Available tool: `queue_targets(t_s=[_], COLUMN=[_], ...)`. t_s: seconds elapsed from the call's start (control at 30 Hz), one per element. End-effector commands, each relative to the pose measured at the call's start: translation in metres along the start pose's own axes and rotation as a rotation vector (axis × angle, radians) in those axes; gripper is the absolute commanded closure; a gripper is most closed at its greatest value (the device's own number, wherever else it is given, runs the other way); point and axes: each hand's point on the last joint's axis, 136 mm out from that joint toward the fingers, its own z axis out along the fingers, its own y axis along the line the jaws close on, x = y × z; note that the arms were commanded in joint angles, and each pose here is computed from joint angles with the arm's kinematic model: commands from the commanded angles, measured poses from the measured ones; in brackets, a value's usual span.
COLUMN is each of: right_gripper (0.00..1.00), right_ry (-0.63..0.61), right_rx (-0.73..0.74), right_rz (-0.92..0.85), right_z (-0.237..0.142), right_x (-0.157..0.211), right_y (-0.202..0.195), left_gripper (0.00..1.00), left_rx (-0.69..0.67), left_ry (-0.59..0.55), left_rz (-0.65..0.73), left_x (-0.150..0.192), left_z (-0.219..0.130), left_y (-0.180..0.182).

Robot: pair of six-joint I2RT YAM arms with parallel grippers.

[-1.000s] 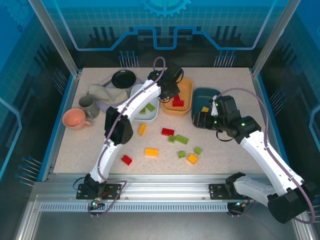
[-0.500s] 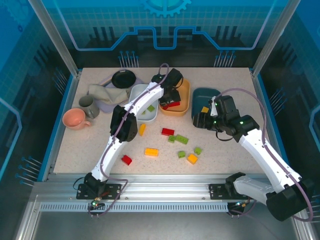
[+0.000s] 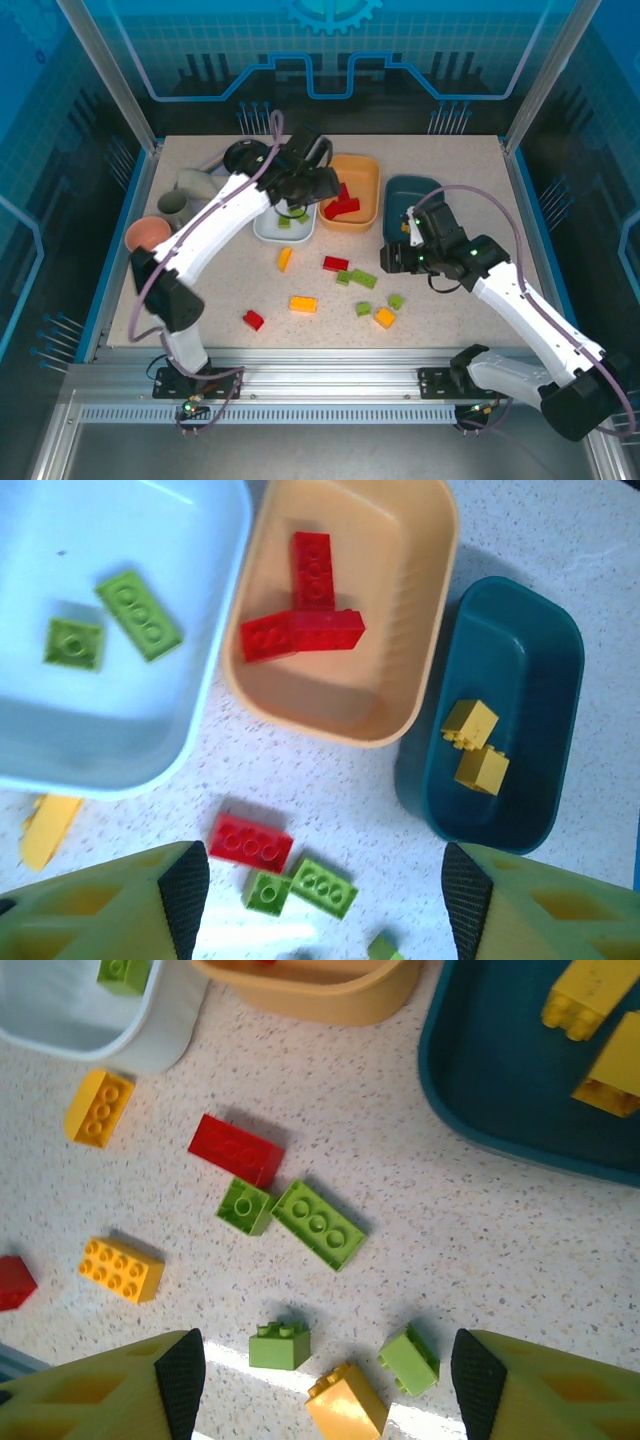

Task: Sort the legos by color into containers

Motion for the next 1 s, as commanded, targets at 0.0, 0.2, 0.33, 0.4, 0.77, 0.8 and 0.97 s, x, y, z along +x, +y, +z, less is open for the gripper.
queue_targets(t_s=[0.0,0.2,0.33,0.4,0.77,0.8,0.97], right_gripper=[0.32,0.32,0.32,0.32,0.3,0.31,0.3], right_ry=[0.014,0.051,0.028,0.009,-0.029,-0.017,-0.037], right_rx=[0.032,0.044,0.04,0.026,0.054,0.066,0.079], right_rz=[-0.081,-0.177,-0.139,-0.123,-0.017,-0.012,0.037], right_z=[-0.002,0.007,0.004,0.001,-0.025,-0.024,-0.034], right_x=[0.01,0.032,0.035,0.036,0.055,0.062,0.072], right_y=[0.008,0.03,0.03,0.029,0.001,-0.004,-0.017], left_gripper=[0.33,0.33,0.31,0.29,0.26,0.25,0.24], left_rx=[-0.062,-0.054,-0.049,-0.031,-0.076,-0.104,-0.146], left_ry=[0.064,0.12,0.221,0.251,0.405,0.405,0.407], left_rz=[-0.071,-0.139,-0.123,-0.077,0.479,0.5,0.569], left_x=[0.035,0.092,0.123,0.137,0.196,0.196,0.2], left_z=[0.007,0.002,0.018,0.03,0.117,0.121,0.145], left_y=[0.041,0.094,0.094,0.082,0.035,0.039,0.047])
